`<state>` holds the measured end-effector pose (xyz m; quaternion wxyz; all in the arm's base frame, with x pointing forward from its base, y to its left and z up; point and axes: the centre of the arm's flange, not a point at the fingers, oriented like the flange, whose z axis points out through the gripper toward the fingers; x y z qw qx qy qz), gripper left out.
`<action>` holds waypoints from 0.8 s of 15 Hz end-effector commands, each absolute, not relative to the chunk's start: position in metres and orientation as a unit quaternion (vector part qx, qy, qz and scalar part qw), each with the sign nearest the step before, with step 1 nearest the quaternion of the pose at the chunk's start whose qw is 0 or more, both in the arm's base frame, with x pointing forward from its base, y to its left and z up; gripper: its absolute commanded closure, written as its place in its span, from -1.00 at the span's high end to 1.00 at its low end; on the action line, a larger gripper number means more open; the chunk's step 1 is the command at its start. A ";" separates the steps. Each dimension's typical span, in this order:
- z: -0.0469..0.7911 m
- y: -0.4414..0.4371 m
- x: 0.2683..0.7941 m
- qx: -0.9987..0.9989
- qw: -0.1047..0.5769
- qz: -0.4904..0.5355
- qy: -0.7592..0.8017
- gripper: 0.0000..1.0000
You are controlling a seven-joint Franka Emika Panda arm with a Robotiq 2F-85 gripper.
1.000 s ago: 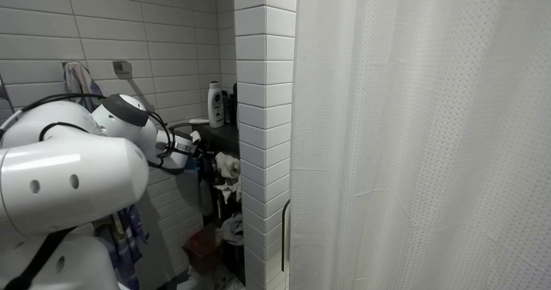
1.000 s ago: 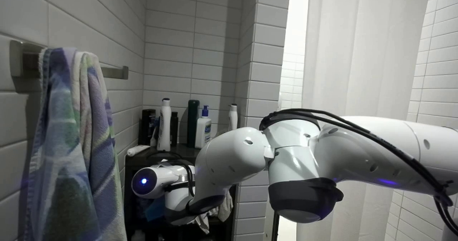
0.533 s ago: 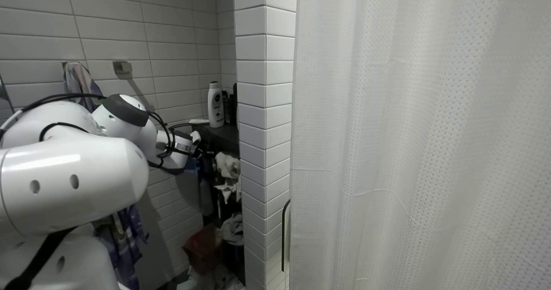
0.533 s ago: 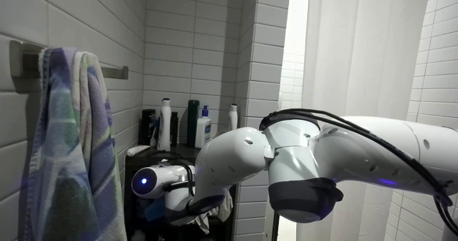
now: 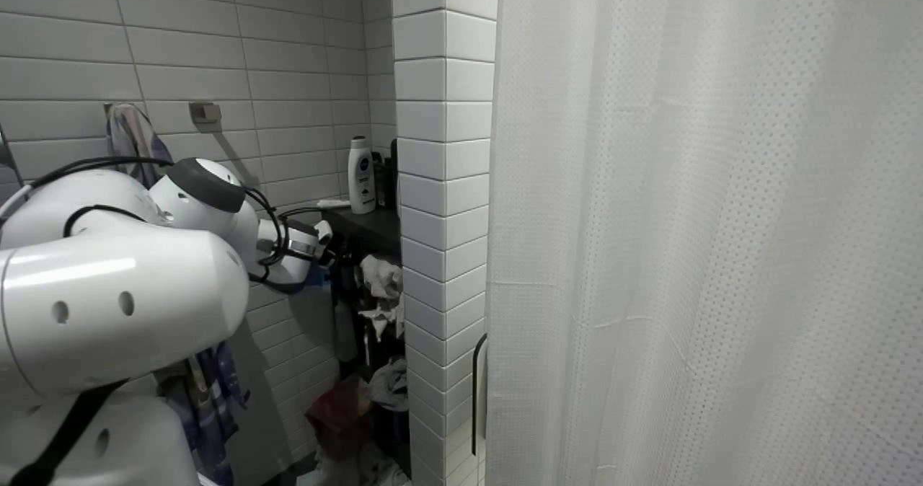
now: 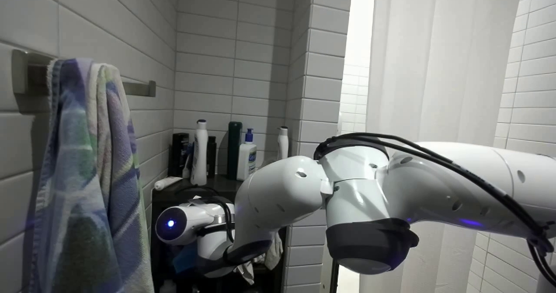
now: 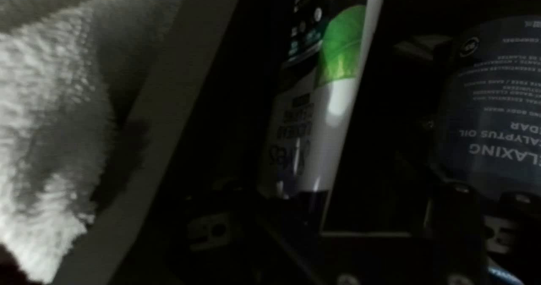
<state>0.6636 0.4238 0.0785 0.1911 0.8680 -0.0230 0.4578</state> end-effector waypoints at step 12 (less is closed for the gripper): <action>0.081 0.427 0.648 0.874 0.243 0.417 -0.054 1.00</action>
